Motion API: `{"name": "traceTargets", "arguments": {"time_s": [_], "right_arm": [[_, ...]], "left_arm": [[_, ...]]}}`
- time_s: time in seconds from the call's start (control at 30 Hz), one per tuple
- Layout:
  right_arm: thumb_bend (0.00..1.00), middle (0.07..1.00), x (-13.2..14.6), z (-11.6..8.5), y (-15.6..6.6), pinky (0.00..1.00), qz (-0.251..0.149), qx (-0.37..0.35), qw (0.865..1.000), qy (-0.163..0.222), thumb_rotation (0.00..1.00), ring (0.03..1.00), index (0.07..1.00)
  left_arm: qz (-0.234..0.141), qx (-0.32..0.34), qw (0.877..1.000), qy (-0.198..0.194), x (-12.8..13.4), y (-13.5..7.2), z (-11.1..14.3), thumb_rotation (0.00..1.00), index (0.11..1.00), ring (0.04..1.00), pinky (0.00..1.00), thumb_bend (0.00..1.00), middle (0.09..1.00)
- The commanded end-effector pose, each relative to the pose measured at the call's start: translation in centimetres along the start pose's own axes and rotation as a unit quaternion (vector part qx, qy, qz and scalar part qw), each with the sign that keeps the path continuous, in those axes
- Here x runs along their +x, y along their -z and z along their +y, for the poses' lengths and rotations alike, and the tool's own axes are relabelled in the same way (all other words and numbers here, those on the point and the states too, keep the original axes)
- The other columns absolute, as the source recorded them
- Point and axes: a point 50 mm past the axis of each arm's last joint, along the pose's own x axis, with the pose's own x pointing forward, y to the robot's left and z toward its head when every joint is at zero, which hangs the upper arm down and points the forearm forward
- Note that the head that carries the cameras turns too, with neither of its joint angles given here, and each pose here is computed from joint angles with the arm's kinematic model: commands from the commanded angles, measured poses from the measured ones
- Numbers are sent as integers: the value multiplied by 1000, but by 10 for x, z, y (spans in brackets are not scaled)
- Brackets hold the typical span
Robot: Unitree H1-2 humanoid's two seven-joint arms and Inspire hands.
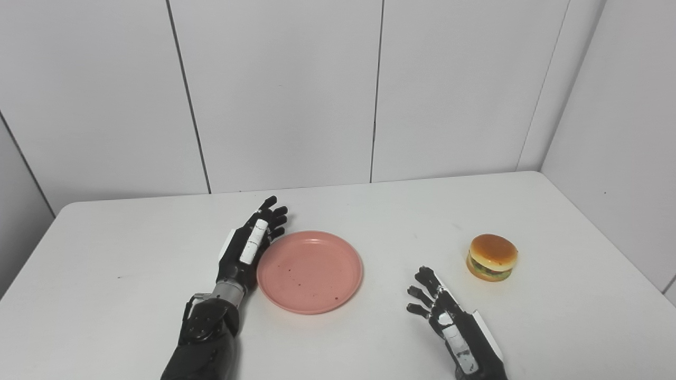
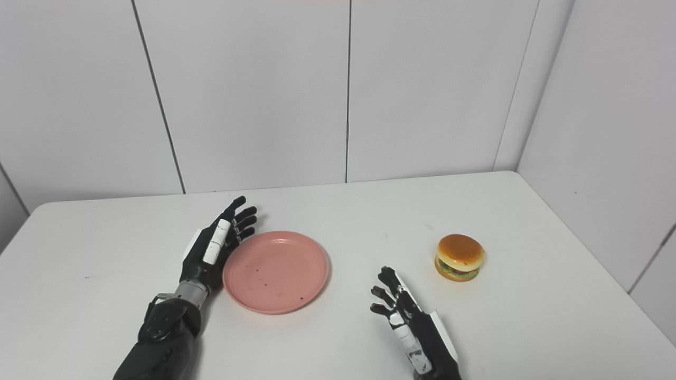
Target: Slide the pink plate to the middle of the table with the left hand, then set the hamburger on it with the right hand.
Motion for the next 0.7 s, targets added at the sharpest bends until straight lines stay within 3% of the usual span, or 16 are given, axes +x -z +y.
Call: {"name": "traceTargets", "arguments": {"time_s": [0.0,0.13,0.4,0.5,0.67], "right_arm": [[955,954,-1,12,13,833,34,16,999,-14,927,899,948],[958,950,-1,12,12,829,33,15,999,-14,926,895,947],[963,940,-1,13,11,823,25,15,1000,-9,923,890,942],[944,924,-1,14,8,808,10,14,1000,3,916,876,936],[910,905,-2,13,-14,806,-54,-24,998,36,911,873,925]], "left_arm": [[33,-3,999,-4,-18,25,1,801,889,889,883,962,864],[38,5,999,4,-19,25,0,819,900,904,894,894,884],[48,19,999,16,-19,27,-1,818,900,919,909,906,898],[51,19,998,17,-19,28,-1,824,900,921,903,923,896],[56,18,998,17,-20,29,4,828,902,915,894,916,891]]}}
